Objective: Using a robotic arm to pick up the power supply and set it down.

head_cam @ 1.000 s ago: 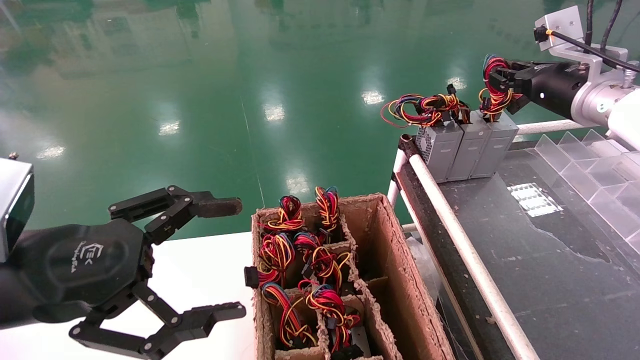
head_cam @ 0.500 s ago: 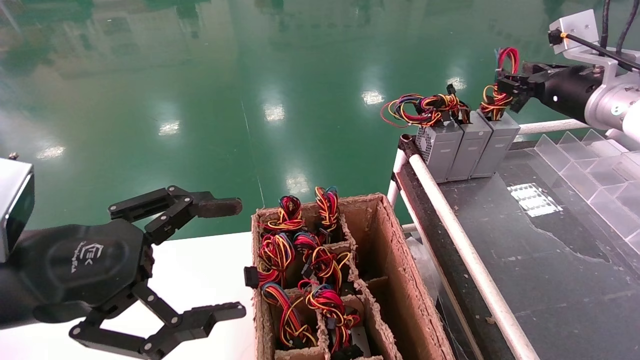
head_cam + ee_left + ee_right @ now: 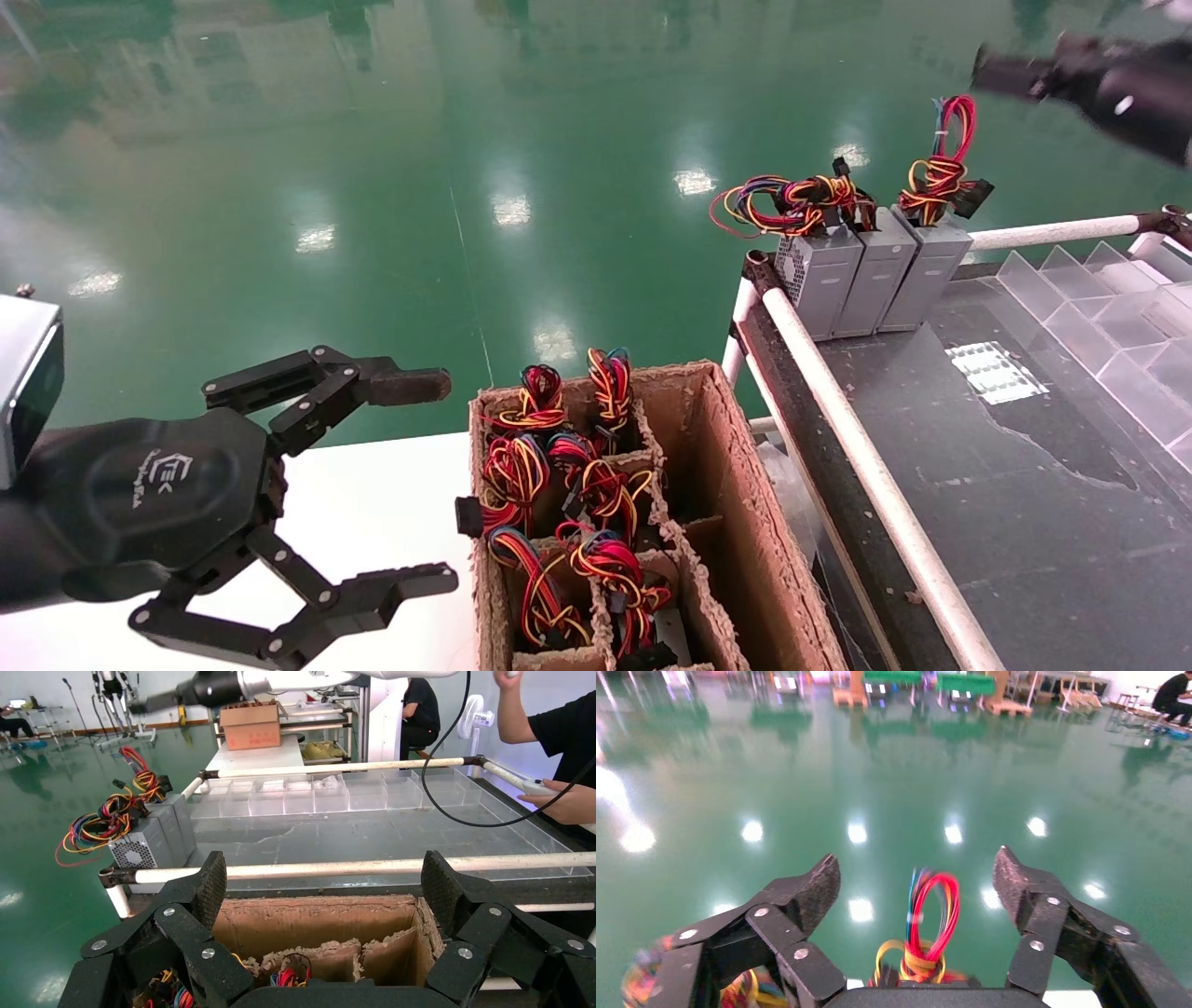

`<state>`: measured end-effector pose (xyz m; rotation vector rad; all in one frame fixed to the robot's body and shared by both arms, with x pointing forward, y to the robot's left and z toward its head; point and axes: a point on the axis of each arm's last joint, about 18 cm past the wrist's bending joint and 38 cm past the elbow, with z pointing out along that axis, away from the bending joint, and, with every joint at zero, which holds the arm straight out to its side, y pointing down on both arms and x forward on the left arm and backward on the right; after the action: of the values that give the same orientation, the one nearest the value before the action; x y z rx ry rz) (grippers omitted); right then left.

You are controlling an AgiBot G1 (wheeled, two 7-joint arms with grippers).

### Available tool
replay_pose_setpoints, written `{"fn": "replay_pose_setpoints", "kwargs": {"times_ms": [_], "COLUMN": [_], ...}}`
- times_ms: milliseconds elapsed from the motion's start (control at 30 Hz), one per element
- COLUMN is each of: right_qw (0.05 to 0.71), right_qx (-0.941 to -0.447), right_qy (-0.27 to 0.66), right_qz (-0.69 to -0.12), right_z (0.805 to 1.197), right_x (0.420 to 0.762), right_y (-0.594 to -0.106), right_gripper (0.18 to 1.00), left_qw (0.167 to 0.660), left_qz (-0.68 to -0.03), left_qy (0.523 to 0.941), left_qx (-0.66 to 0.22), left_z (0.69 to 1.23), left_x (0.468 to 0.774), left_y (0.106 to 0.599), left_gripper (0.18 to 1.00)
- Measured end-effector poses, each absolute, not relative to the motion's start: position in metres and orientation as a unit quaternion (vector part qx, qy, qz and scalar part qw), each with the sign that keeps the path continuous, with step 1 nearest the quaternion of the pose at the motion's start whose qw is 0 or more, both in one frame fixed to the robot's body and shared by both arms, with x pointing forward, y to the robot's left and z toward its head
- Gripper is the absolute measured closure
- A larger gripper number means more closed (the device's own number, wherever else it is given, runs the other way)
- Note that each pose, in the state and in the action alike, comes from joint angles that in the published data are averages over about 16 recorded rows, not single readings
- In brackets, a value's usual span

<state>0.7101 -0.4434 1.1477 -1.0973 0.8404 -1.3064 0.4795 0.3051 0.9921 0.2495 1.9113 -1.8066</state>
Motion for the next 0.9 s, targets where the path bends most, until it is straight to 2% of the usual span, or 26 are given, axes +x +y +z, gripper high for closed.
{"fn": "replay_pose_setpoints", "kwargs": {"times_ms": [300, 500, 900], "right_qw": [0.643, 0.662, 0.683], "right_qx": [-0.442, -0.452, -0.498], "right_qy": [0.326, 0.290, 0.203], "right_qz": [-0.533, -0.522, -0.494], "right_z": [1.164, 1.159, 1.135], "right_x": [0.684, 0.672, 0.645], "right_y": [-0.455, -0.450, -0.425], "right_gripper": [0.305, 0.232, 0.180], "left_qw": [0.247, 0.247, 0.247], "left_qz": [-0.663, -0.663, -0.663], "left_qy": [0.701, 0.701, 0.701], "left_qx": [0.091, 0.091, 0.091], "left_z": [0.992, 0.992, 0.992], "left_x": [0.480, 0.480, 0.480], "left_y": [0.305, 0.305, 0.305], "left_gripper": [0.183, 0.183, 0.183]}}
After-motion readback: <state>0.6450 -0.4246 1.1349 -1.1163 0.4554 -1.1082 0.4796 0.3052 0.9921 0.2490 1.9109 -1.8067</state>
